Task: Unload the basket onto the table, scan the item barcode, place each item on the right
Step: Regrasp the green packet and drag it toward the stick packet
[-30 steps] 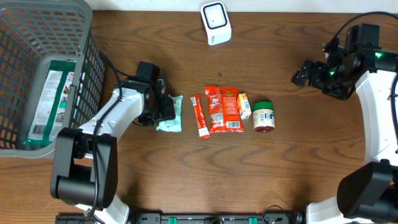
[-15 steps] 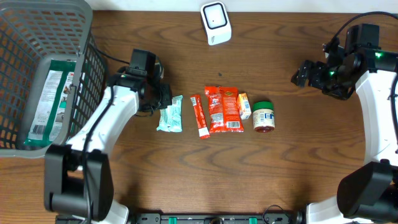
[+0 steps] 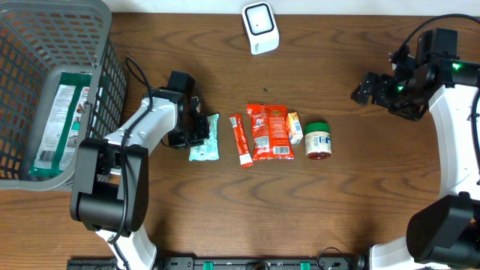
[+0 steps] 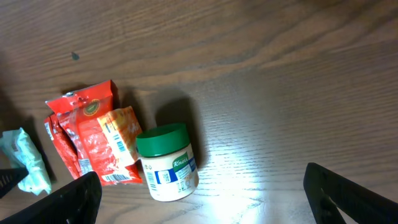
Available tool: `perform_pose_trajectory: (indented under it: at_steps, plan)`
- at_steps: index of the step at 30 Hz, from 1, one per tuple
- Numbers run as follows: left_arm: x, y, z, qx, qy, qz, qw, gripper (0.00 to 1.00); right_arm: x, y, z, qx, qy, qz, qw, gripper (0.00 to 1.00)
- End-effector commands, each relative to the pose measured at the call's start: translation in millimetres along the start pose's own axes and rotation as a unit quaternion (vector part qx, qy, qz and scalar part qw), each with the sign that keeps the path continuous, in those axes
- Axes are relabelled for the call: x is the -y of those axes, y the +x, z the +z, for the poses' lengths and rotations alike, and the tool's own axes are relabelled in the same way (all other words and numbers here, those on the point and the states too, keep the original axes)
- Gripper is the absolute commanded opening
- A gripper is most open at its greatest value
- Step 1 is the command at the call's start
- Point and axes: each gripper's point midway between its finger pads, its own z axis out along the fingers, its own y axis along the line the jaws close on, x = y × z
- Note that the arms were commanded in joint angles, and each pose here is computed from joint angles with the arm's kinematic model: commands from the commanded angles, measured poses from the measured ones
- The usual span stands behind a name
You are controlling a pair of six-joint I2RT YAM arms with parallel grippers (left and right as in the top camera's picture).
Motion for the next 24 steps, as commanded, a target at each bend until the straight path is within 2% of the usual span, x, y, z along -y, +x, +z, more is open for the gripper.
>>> perform_pose_trajectory:
  at_steps: [1, 6, 10, 13, 24]
  plan:
    - [3, 2, -14, 0.008, -0.005, 0.014, 1.0, 0.11, 2, -1, -4, 0.005, -0.003, 0.003, 1.0, 0.99]
    - [18, -16, -62, 0.097, 0.013, 0.036, 0.995, 0.13, 2, -1, -4, 0.005, -0.003, 0.003, 1.0, 0.99]
    - [13, -34, -63, 0.139, -0.01, 0.039, 0.99, 0.13, 2, -1, -4, 0.005, -0.003, 0.003, 1.0, 0.99]
    - [12, -40, -53, 0.142, -0.009, 0.038, 0.989, 0.13, 2, -1, -4, 0.005, -0.003, 0.003, 1.0, 0.99]
    - [-2, -37, 0, 0.083, -0.026, 0.013, 0.996, 0.13, 2, -1, -4, 0.005, -0.003, 0.003, 1.0, 0.99]
